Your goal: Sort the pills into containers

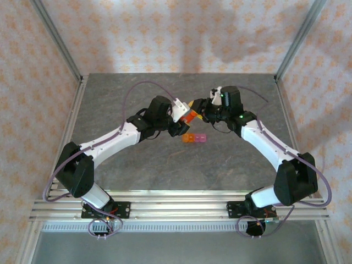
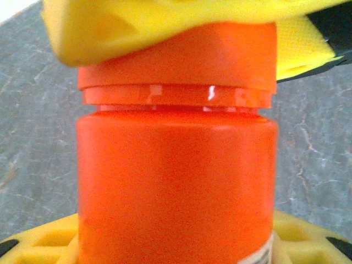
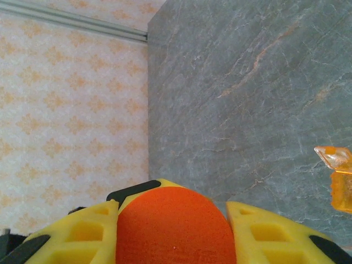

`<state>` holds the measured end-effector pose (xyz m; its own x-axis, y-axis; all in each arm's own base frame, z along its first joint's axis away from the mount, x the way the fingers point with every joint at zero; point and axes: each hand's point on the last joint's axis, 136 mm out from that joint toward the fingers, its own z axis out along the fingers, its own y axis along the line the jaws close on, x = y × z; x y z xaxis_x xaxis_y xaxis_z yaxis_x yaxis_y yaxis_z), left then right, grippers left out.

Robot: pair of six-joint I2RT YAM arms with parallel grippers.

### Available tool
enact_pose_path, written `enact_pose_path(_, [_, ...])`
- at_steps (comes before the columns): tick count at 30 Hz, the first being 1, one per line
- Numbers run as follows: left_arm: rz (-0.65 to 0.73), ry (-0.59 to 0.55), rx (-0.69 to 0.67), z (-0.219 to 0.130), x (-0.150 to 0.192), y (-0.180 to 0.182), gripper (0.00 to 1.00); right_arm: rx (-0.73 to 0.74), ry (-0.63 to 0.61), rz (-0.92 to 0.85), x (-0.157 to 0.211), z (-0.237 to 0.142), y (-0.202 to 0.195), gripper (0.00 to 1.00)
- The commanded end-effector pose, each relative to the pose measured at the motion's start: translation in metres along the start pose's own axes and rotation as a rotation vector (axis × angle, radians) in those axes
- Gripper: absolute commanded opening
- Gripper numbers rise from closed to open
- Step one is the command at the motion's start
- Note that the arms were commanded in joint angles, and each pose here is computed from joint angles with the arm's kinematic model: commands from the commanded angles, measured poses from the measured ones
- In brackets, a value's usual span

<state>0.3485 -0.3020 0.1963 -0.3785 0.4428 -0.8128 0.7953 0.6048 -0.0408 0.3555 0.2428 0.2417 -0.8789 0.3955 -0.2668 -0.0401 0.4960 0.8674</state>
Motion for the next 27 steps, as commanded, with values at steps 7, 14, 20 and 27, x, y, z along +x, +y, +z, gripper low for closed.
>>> enact_pose_path(7, [-0.168,-0.208,0.382,-0.044,-0.059,-0.033,0.00,-0.127,-0.063,-0.261,-0.028,-0.023,0.003,0.30])
enact_pose_path(14, [-0.190,-0.196,0.381,-0.040,-0.058,-0.029,0.00,-0.162,-0.045,-0.281,-0.024,-0.025,0.011,0.34])
enact_pose_path(20, [-0.140,-0.135,0.210,-0.029,-0.043,-0.007,0.00,-0.057,-0.095,-0.167,-0.035,-0.031,0.004,0.73])
enact_pose_path(27, [-0.031,-0.066,0.074,-0.021,-0.028,0.003,0.00,-0.032,-0.125,-0.025,-0.042,-0.032,0.000,0.78])
